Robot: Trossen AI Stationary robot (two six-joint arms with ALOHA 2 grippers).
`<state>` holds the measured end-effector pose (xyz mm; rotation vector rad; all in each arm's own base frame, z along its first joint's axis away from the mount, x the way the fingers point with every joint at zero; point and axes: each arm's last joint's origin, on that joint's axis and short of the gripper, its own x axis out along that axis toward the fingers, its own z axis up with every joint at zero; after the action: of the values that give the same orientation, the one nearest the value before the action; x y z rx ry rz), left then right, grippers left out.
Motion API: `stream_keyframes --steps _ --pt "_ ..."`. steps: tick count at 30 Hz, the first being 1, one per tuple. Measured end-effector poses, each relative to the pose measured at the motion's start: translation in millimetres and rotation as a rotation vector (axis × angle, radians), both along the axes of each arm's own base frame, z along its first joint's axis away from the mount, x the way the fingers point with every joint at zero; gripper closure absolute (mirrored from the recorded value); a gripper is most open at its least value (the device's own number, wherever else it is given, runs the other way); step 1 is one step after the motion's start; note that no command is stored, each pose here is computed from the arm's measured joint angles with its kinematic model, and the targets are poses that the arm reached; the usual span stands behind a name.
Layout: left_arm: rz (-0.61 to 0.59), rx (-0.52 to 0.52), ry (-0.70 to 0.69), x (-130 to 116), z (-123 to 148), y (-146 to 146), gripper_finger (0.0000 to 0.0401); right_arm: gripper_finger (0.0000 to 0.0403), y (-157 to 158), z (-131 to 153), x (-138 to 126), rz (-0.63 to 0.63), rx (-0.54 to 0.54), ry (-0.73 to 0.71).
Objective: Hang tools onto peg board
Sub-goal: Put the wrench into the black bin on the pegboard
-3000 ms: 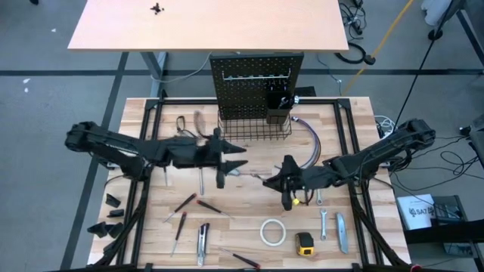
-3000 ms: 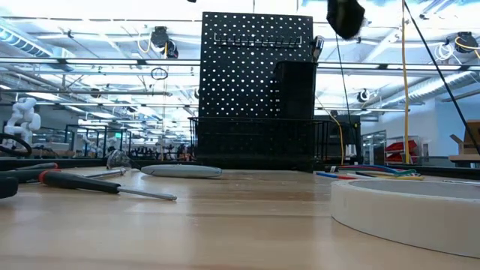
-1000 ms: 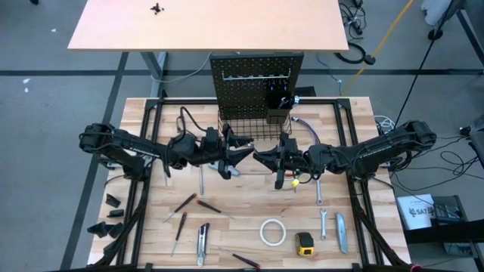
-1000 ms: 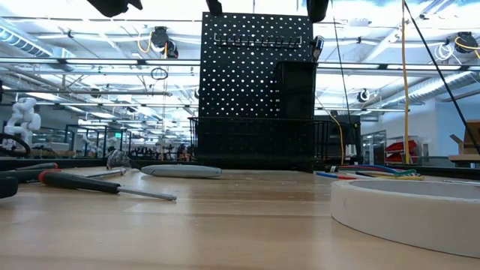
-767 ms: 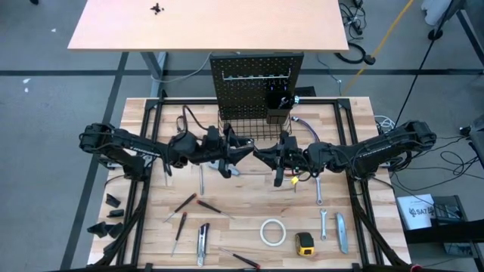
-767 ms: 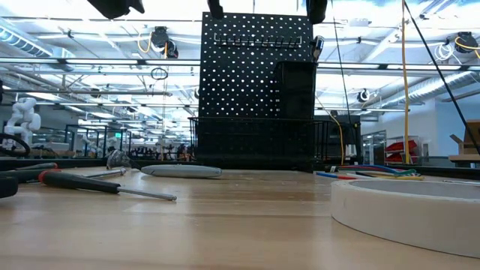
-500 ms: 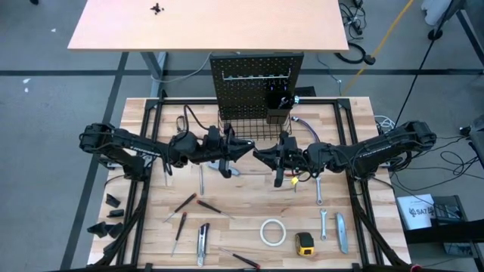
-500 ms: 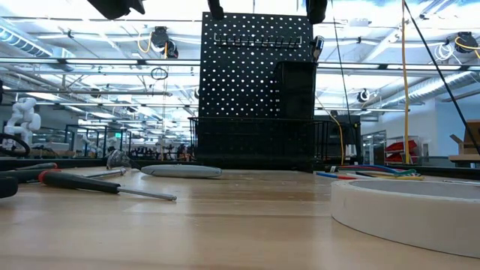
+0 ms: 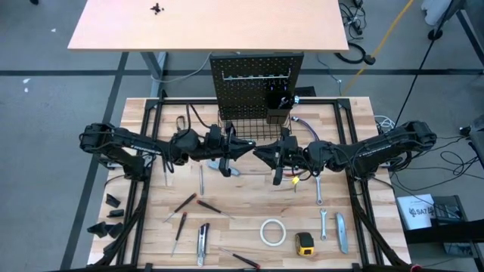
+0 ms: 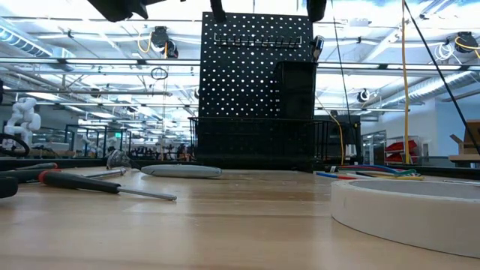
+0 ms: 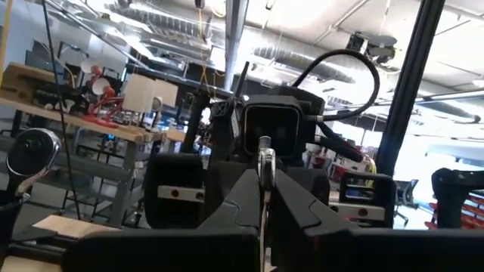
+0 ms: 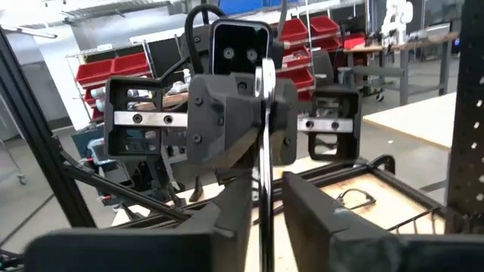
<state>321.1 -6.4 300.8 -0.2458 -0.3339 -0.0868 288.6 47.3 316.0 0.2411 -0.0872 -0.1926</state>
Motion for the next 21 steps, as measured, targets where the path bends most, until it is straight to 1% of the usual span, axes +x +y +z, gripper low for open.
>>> stream_keyframes --steps 2,5,9,12,16,21 --pt "-0.005 0.004 0.001 0.0 -0.1 -0.4 0.0394 0.0298 -1.0 1.7 -1.4 -0.002 0.002 -0.005" --pt "-0.032 0.015 0.008 0.2 -0.8 0.1 0.0394 0.0268 -4.1 2.2 -4.4 0.007 0.041 0.014" --pt "-0.045 0.013 0.054 1.3 -4.6 0.8 0.0394 0.0245 -9.4 -1.5 -6.1 0.061 0.113 0.075" --pt "-0.053 0.002 0.121 3.2 -9.1 0.4 0.0394 0.0242 -11.7 0.7 -4.0 0.106 0.156 0.149" --pt "-0.055 -0.005 0.221 8.4 -9.0 0.4 0.0394 0.0245 -12.0 6.3 1.7 0.101 0.146 0.259" --pt "-0.039 0.055 0.268 12.2 -3.8 1.1 0.0394 0.0253 -14.9 10.6 8.0 0.083 0.133 0.345"
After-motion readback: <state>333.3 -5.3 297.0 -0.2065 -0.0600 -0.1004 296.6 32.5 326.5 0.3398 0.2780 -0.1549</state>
